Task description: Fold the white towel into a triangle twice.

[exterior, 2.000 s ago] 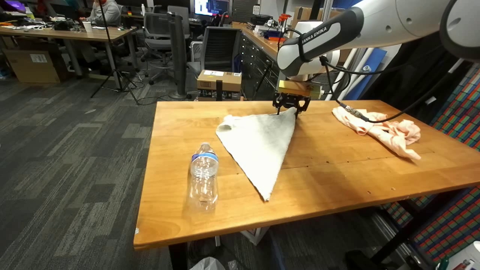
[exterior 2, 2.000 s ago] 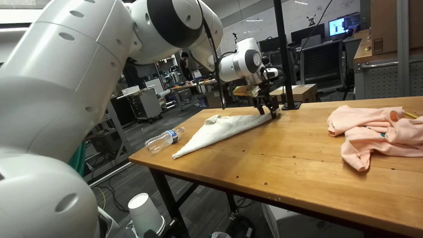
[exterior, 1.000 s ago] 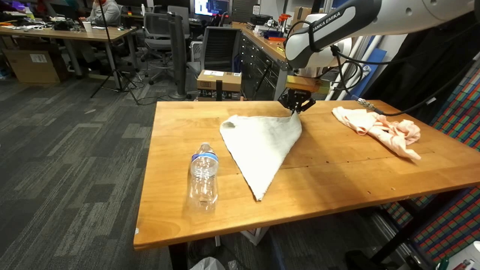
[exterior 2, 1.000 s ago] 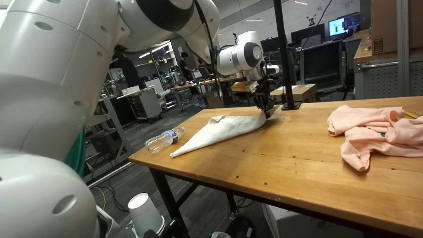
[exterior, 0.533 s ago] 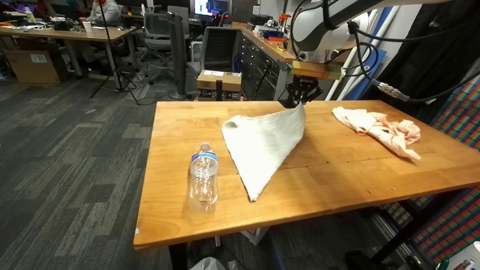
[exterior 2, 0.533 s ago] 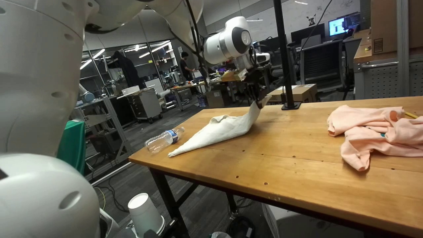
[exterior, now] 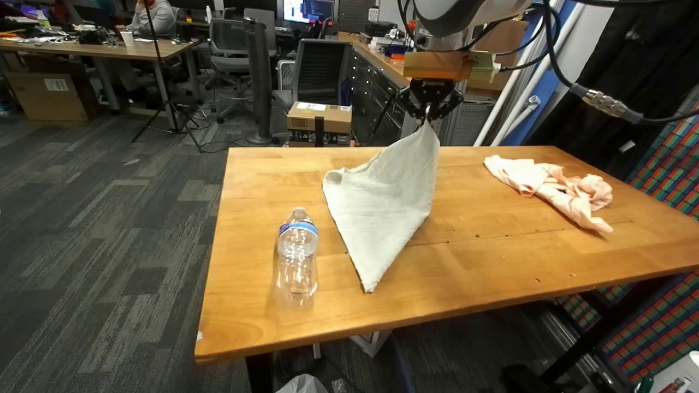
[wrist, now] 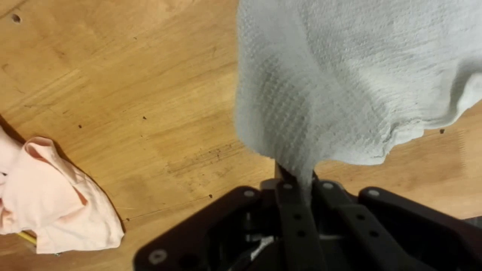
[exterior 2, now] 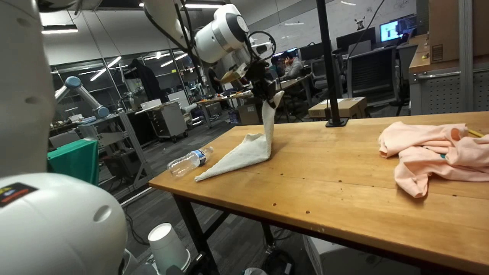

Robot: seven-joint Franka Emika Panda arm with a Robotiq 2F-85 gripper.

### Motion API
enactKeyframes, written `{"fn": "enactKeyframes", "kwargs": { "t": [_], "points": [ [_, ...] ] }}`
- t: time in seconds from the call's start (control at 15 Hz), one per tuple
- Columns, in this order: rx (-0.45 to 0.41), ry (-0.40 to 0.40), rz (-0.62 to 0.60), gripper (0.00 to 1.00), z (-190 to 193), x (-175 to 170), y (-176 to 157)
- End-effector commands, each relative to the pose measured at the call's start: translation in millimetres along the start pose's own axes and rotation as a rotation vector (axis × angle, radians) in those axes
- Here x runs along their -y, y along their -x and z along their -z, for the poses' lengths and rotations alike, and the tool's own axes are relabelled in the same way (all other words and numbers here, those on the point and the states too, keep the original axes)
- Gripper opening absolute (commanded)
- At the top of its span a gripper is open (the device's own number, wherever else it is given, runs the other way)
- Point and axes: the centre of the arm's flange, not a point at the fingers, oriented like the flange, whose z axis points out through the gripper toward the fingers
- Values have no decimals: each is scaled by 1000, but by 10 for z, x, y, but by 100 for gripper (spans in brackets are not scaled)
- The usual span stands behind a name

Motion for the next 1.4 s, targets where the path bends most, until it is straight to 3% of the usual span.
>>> {"fn": "enactKeyframes", "kwargs": {
  "t": [0.0, 0.53, 1.33],
  "points": [
    [37, 37, -30, 1, 166, -58, 506],
    [141, 121, -102, 1, 141, 90, 1285],
    [186, 259, -127, 1, 74, 732, 1866]
  ]
}}
